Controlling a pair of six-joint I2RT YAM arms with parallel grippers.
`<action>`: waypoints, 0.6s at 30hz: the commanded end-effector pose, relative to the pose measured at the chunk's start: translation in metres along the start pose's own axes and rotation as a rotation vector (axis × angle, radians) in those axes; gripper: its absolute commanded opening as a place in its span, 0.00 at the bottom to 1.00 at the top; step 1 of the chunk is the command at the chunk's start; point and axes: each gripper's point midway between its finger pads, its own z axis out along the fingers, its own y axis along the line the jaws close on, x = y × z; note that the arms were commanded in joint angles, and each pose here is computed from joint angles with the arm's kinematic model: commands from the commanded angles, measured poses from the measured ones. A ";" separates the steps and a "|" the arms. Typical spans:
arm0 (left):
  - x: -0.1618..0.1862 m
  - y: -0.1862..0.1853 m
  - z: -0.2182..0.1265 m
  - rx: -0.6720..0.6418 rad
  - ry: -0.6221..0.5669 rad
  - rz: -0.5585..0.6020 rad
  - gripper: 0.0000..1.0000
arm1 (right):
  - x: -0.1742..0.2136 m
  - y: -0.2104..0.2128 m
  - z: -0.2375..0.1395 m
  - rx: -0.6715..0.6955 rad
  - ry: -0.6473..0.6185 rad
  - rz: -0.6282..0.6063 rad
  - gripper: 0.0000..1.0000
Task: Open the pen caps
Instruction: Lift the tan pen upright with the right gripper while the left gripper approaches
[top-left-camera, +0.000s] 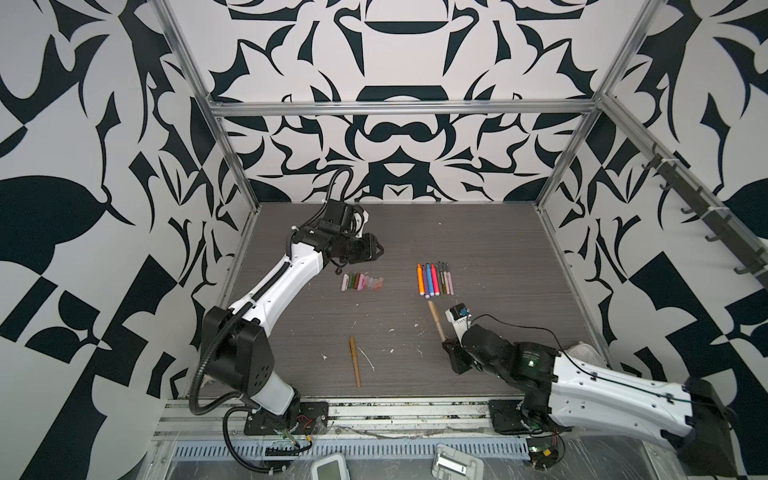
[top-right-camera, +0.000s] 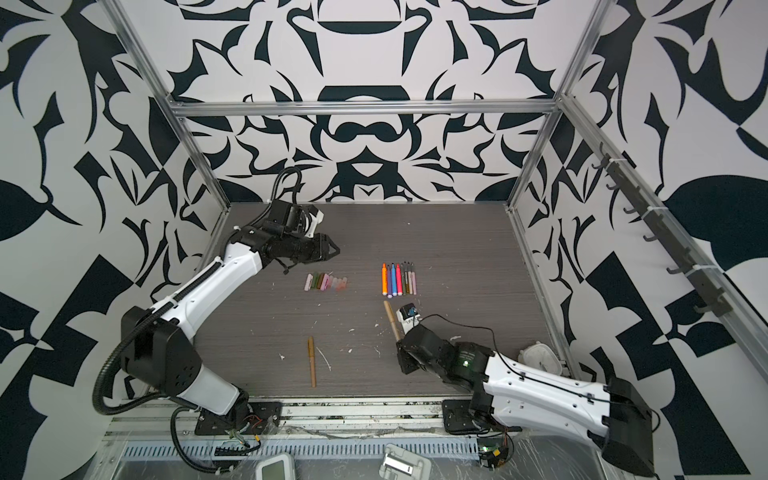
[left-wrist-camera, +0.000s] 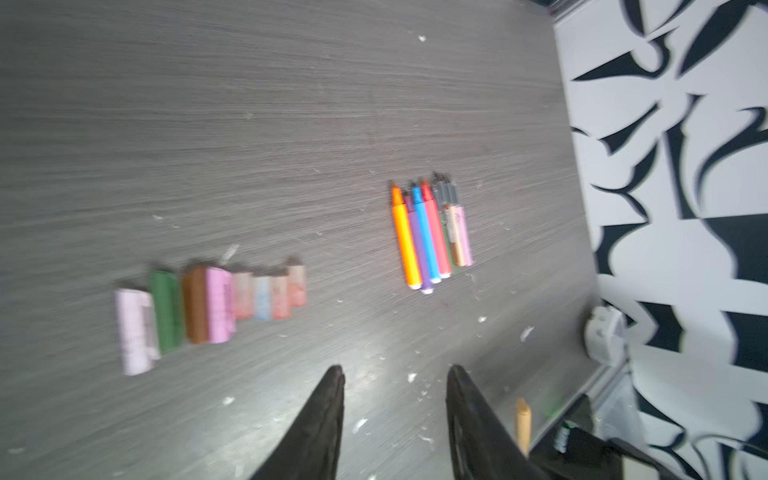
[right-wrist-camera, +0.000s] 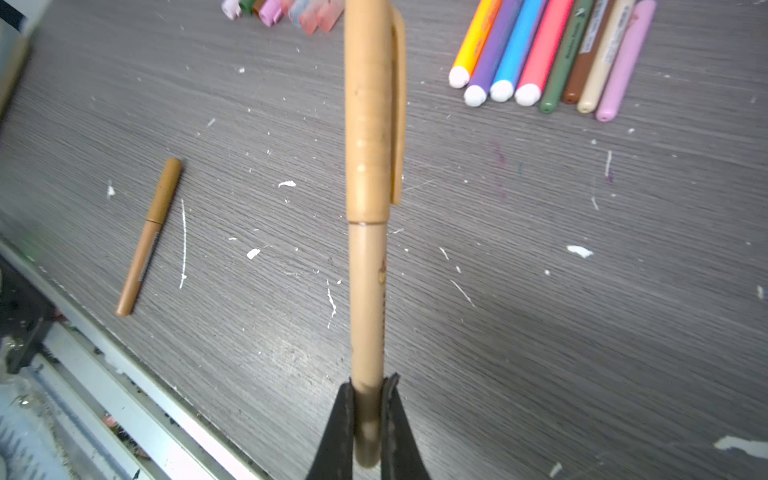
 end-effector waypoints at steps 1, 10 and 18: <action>0.039 -0.038 0.022 0.136 0.051 -0.088 0.44 | -0.008 0.003 -0.008 -0.042 -0.061 0.045 0.00; 0.125 -0.059 0.068 0.148 0.155 -0.122 0.44 | -0.031 0.028 -0.020 -0.125 -0.096 0.011 0.00; 0.135 -0.065 0.063 0.149 0.166 -0.127 0.44 | -0.029 0.034 -0.006 -0.135 -0.080 0.008 0.00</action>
